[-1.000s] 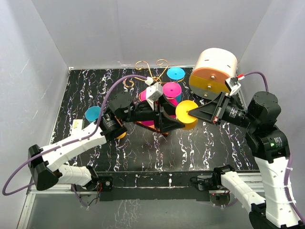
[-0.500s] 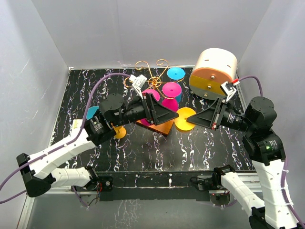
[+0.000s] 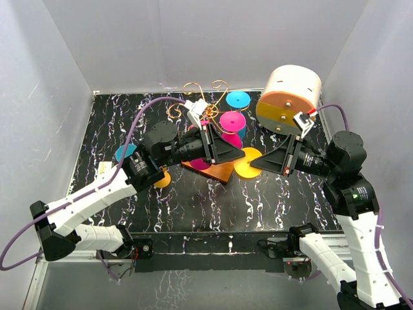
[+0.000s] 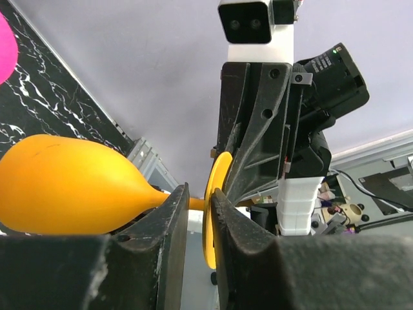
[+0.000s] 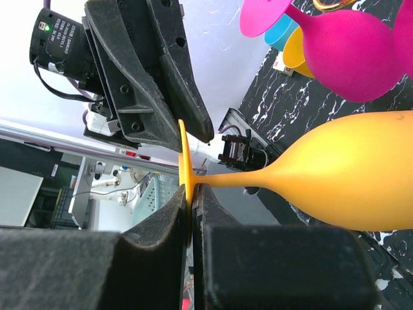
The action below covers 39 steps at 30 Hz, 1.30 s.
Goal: Place the wine glass upside down on the wine glass rack
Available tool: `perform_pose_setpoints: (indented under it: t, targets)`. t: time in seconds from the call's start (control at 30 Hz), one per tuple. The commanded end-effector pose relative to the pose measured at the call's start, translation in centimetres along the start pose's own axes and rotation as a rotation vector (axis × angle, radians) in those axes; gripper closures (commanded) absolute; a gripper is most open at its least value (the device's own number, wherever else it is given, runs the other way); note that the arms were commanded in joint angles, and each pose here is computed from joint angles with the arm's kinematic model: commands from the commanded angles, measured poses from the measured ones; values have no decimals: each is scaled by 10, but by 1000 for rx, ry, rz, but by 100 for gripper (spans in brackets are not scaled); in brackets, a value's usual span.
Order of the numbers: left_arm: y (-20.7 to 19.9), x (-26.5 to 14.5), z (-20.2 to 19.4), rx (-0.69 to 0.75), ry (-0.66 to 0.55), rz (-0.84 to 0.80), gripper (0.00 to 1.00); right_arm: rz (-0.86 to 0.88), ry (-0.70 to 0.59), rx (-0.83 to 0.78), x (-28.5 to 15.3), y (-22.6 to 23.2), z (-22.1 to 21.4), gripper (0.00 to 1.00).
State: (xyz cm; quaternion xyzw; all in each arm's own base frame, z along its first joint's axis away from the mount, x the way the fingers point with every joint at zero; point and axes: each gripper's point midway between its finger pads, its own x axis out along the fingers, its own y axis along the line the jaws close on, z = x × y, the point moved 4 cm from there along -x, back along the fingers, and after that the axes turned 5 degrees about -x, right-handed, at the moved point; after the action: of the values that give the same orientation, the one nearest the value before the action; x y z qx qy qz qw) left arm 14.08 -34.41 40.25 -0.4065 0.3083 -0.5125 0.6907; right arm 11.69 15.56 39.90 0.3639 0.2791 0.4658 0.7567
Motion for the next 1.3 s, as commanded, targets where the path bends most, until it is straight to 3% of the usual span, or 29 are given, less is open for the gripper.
perform_pose_setpoints:
  t: [0.0, 0.13, 0.23, 0.27, 0.33, 0.5, 0.57, 0.63, 0.83, 1.03, 1.17, 1.27]
  targets:
    - [-24, -3, -3, 18, 70, -90, 81, 61, -28, -80, 1, 11, 10, 100]
    - [-28, -2, -8, 26, 112, -127, 82, 62, -28, -70, 4, 8, 12, 100]
    - [-29, -2, -9, 32, 120, -138, 92, 63, -28, -63, 5, 7, 12, 100]
    - [-28, -2, -8, 32, 118, -135, 100, 61, -30, -60, 6, 6, 12, 100]
    - [-27, -2, -7, 28, 111, -120, 100, 55, -33, -57, 6, 5, 13, 100]
    - [-24, -8, -4, -14, 84, -66, 100, 33, -47, -47, 6, 2, 14, 59]
    - [-18, -13, -5, -61, 87, -1, 100, 14, -67, -49, 6, 1, 15, 48]
    - [-7, -19, -5, -108, 86, 92, 100, -10, -91, -52, 5, 1, 19, 45]
    - [8, -48, -11, -182, 82, 244, 100, -109, -146, -78, 5, -6, 33, 43]
    - [4, -82, -10, -156, 39, 292, 100, -159, -182, -80, 7, -9, 45, 43]
    - [16, -112, 3, -110, -94, 447, 100, -170, -194, -109, 7, -9, 50, 43]
    - [29, -143, 22, -73, -273, 603, 100, -184, -206, -114, 7, -11, 52, 44]
